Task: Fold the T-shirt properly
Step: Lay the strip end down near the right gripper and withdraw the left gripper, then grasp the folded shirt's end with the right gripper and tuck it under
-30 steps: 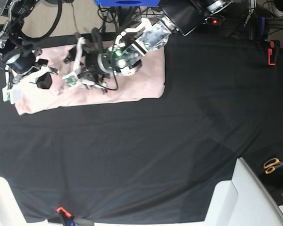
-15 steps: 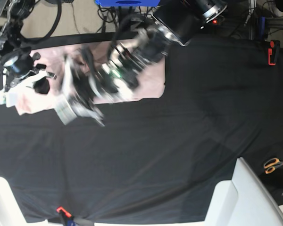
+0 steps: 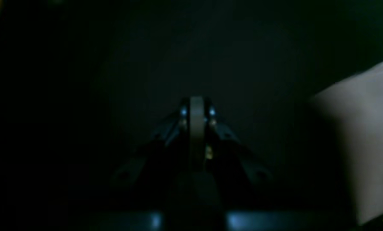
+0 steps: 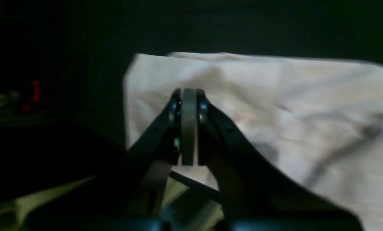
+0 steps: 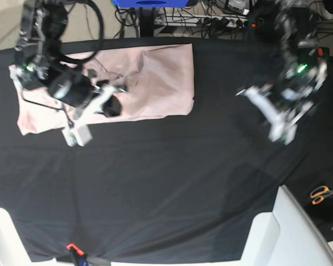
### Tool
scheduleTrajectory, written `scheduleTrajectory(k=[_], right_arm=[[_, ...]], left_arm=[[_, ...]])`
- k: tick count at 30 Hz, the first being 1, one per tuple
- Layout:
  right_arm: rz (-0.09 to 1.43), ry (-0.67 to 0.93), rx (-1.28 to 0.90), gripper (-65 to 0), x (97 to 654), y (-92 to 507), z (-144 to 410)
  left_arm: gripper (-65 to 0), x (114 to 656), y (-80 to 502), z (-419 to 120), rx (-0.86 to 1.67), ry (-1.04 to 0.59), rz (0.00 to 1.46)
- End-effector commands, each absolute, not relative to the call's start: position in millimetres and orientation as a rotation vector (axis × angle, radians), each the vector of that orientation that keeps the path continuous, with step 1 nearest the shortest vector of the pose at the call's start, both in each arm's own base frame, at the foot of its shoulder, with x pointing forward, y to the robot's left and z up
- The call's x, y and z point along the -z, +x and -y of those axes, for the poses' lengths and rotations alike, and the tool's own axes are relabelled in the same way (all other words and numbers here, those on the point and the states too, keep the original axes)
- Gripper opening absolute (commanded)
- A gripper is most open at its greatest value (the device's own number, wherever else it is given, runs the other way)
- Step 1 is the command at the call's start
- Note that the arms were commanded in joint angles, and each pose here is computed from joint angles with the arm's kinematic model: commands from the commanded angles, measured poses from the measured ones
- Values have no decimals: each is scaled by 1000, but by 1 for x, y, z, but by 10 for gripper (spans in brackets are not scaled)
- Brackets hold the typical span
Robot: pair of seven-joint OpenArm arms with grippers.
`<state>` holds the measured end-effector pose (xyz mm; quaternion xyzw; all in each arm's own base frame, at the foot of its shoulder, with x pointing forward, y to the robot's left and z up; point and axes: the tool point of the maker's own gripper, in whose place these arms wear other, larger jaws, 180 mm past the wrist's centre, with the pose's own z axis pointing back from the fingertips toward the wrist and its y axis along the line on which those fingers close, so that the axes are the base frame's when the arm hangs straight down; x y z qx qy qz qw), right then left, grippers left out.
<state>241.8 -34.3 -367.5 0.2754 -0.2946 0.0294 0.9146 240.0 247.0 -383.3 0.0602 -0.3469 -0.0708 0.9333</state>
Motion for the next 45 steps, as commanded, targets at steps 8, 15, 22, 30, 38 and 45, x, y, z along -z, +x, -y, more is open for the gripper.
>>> scheduleTrajectory(k=[8, 15, 22, 30, 38, 45], right_arm=[[521, 684, 18, -635, 369, 247, -43], [381, 615, 121, -635, 419, 245, -43], [317, 511, 380, -638, 448, 242, 12], [263, 401, 610, -639, 477, 206, 82], [216, 339, 692, -641, 484, 171, 117], [353, 341, 640, -641, 442, 184, 126]], left_arm=[[-650, 394, 160, -362, -123, 315, 576], [-650, 402, 147, -374, -172, 322, 544], [-650, 403, 148, -374, -175, 319, 544], [-650, 402, 149, -375, -175, 321, 546], [-650, 403, 149, -375, -175, 320, 545], [-650, 401, 153, -374, -176, 318, 554]])
